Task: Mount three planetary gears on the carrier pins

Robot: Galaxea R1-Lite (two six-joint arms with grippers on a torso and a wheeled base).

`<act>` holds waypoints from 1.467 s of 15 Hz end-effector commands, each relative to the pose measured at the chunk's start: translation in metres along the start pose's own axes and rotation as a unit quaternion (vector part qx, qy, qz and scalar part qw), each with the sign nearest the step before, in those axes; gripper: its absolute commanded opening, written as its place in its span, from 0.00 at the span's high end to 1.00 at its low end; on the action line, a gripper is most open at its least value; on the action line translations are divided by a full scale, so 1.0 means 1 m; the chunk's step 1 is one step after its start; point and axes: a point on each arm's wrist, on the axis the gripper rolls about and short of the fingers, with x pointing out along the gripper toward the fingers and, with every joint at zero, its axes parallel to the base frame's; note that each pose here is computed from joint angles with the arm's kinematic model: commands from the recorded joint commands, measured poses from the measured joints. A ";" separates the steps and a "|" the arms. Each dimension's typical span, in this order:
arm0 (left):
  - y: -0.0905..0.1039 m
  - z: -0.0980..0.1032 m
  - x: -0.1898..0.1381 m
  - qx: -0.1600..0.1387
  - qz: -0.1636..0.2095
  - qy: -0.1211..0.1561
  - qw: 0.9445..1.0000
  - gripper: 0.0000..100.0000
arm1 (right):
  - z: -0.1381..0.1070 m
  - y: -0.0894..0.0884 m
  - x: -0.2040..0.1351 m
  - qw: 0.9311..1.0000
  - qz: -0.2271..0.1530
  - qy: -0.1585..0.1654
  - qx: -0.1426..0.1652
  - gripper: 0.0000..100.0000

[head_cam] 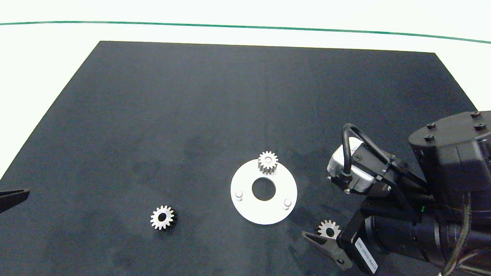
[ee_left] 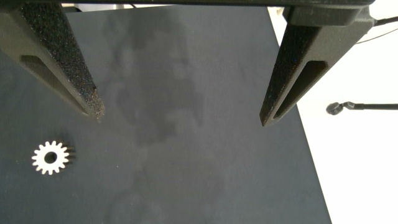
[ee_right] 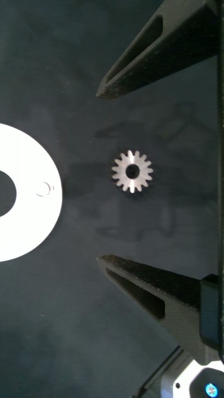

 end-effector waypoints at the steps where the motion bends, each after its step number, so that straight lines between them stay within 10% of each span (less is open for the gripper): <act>1: 0.000 -0.001 -0.001 0.002 0.001 -0.001 1.000 0.00 | -0.001 0.002 0.002 1.000 0.002 0.004 -0.003 0.00; 22: -0.001 -0.002 -0.003 0.003 -0.001 -0.004 1.000 0.00 | -0.032 -0.003 0.004 0.999 -0.017 0.040 0.003 0.00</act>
